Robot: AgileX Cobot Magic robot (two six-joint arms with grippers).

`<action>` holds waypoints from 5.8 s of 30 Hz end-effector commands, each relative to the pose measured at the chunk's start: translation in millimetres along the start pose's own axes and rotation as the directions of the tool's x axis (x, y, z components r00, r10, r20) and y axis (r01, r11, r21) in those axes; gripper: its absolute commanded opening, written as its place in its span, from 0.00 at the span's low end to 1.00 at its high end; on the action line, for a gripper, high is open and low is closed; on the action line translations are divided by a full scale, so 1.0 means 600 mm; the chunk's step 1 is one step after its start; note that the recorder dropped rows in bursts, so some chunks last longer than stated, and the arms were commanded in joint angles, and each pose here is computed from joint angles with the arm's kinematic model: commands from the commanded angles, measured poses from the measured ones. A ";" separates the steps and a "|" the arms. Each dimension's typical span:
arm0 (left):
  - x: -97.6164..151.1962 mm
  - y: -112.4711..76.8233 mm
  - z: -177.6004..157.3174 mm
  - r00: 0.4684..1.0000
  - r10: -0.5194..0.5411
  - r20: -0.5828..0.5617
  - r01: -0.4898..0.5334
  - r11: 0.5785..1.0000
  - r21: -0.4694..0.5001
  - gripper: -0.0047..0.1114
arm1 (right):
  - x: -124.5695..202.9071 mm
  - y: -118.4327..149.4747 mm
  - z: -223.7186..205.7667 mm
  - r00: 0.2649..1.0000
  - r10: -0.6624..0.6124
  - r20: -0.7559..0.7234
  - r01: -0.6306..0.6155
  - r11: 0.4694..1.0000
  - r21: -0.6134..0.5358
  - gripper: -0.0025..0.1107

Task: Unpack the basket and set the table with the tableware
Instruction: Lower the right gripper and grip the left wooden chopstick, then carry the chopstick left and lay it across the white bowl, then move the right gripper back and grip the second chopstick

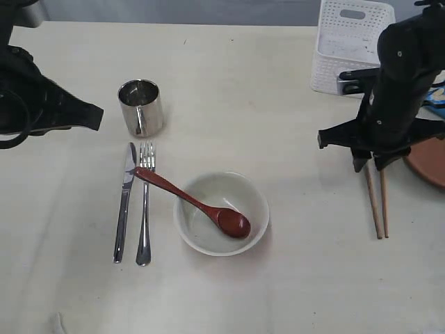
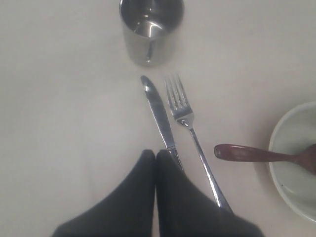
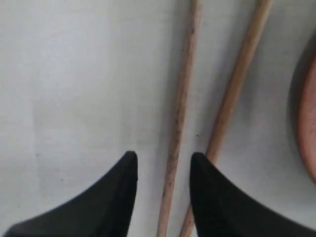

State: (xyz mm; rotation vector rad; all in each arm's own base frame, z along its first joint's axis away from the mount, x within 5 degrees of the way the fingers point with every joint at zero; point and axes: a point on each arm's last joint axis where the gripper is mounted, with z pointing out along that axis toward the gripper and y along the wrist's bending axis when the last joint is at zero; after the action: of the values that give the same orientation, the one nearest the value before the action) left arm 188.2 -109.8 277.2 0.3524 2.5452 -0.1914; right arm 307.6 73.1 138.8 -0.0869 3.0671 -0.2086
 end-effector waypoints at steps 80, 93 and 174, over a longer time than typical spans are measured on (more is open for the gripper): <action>0.003 -0.001 -0.004 1.000 0.002 0.004 -0.002 1.000 0.020 0.04 | 0.120 0.288 -0.170 0.896 -0.432 0.105 0.444 0.853 -0.275 0.02; 0.003 -0.002 -0.004 1.000 0.000 0.004 0.000 1.000 0.021 0.04 | 0.134 0.318 -0.154 0.891 -0.443 0.102 0.452 0.842 -0.293 0.02; 0.004 -0.002 -0.004 1.000 0.000 0.002 0.000 1.000 0.021 0.04 | 0.032 -0.043 0.076 0.994 0.096 -0.053 -0.095 0.995 0.034 0.31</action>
State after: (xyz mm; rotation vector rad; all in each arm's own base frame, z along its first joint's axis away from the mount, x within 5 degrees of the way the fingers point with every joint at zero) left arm 186.6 -110.6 278.3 0.3601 2.5451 -0.2132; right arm 293.3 42.1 112.7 0.0838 3.0828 -0.2440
